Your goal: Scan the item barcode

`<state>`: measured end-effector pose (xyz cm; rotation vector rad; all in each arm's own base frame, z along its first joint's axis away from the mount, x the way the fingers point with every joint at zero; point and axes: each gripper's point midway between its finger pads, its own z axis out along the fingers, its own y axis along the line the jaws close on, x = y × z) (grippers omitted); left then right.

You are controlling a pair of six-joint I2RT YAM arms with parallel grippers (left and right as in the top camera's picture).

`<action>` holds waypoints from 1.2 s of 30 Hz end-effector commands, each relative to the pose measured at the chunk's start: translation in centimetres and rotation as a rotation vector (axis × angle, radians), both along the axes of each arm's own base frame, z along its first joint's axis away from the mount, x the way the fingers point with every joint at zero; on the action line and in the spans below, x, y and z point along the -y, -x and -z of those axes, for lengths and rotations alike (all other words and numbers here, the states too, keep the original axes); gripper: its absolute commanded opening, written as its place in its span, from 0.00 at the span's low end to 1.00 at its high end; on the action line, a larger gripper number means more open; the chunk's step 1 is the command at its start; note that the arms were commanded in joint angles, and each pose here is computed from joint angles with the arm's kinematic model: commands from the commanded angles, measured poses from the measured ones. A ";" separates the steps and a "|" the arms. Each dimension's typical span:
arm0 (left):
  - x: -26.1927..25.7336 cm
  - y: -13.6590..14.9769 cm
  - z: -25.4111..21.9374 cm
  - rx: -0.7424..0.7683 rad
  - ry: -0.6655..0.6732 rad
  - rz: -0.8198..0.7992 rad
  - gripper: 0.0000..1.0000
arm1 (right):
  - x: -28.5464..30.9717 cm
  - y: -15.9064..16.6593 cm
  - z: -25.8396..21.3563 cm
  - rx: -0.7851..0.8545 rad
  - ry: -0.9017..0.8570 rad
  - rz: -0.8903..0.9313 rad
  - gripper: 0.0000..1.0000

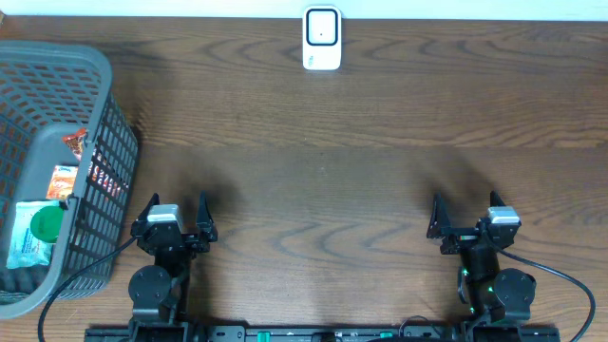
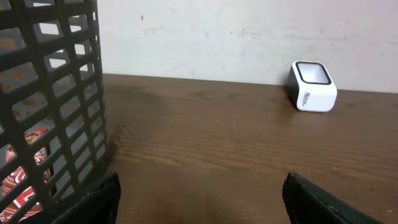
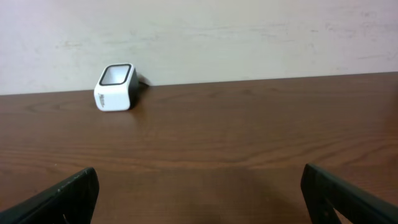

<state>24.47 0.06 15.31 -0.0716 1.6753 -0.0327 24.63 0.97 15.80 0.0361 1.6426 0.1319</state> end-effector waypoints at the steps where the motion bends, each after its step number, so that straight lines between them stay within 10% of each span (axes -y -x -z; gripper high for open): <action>1: -0.5 0.1 1.7 -0.049 0.004 -0.031 0.84 | 0.0 0.0 0.1 -0.002 -0.012 0.002 0.99; 36: 6.6 -0.6 -3.2 -0.255 0.201 0.349 0.84 | 0.0 0.0 0.1 -0.002 -0.012 0.002 0.99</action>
